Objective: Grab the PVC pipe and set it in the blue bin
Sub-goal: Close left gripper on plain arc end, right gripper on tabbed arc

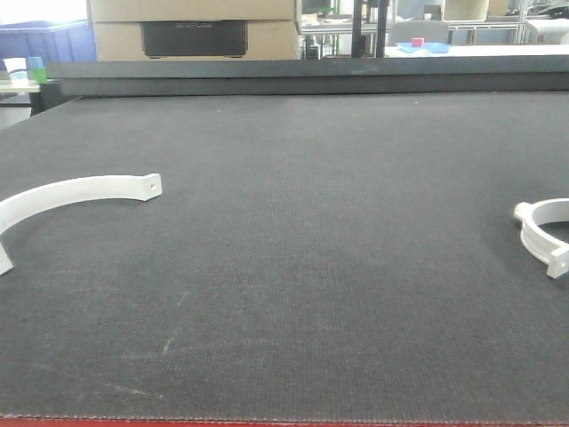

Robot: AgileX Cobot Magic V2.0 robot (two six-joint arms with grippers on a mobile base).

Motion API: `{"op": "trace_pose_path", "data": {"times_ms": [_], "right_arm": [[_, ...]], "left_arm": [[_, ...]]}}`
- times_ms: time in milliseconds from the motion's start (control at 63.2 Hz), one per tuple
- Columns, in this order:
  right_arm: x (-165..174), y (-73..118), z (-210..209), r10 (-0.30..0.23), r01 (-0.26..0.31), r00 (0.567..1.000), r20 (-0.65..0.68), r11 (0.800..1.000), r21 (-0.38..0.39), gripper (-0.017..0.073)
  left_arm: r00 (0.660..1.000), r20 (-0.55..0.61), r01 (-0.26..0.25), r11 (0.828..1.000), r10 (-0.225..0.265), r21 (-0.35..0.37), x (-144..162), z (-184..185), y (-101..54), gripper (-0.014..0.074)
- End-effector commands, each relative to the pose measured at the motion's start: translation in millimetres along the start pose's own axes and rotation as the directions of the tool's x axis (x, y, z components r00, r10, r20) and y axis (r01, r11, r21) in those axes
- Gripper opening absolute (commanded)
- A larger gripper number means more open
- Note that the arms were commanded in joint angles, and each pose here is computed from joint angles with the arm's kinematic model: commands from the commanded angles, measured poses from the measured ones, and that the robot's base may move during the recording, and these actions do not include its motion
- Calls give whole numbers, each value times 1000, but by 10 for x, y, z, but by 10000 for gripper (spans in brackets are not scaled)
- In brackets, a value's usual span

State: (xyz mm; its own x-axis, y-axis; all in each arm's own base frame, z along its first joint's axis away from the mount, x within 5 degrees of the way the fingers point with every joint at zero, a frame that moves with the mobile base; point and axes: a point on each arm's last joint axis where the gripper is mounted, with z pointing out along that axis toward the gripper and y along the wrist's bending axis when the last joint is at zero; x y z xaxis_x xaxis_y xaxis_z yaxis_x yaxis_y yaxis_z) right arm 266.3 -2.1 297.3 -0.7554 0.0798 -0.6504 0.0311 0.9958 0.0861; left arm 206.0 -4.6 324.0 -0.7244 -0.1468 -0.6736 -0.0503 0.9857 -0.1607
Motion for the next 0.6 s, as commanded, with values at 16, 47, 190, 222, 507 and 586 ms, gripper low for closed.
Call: {"op": "trace_pose_path", "data": {"times_ms": [16,47,190,222,507,586], "right_arm": [[20,15,88,13,-14,999,-48,1000,-14,-168],[35,16,109,16,-17,998,-68,1000,-15,-168],[94,25,147,27,-31,990,-139,999,-25,-168],[108,33,144,36,-41,987,-156,999,-32,-168],[196,70,131,214,-227,941,-262,974,-20,-153],[216,68,113,259,-269,920,-295,963,9,-148]], "left_arm": [[998,-67,8,1000,-8,3,12,113,-5,-111],[996,-94,5,1000,-5,-1,6,141,-3,-111],[980,-192,-62,996,50,-60,-97,238,46,-111],[973,-223,-83,994,63,-77,-141,275,62,-111],[935,-347,-111,989,68,-103,-438,708,88,-111],[927,-370,-111,988,65,-104,-449,796,95,-111]]}}
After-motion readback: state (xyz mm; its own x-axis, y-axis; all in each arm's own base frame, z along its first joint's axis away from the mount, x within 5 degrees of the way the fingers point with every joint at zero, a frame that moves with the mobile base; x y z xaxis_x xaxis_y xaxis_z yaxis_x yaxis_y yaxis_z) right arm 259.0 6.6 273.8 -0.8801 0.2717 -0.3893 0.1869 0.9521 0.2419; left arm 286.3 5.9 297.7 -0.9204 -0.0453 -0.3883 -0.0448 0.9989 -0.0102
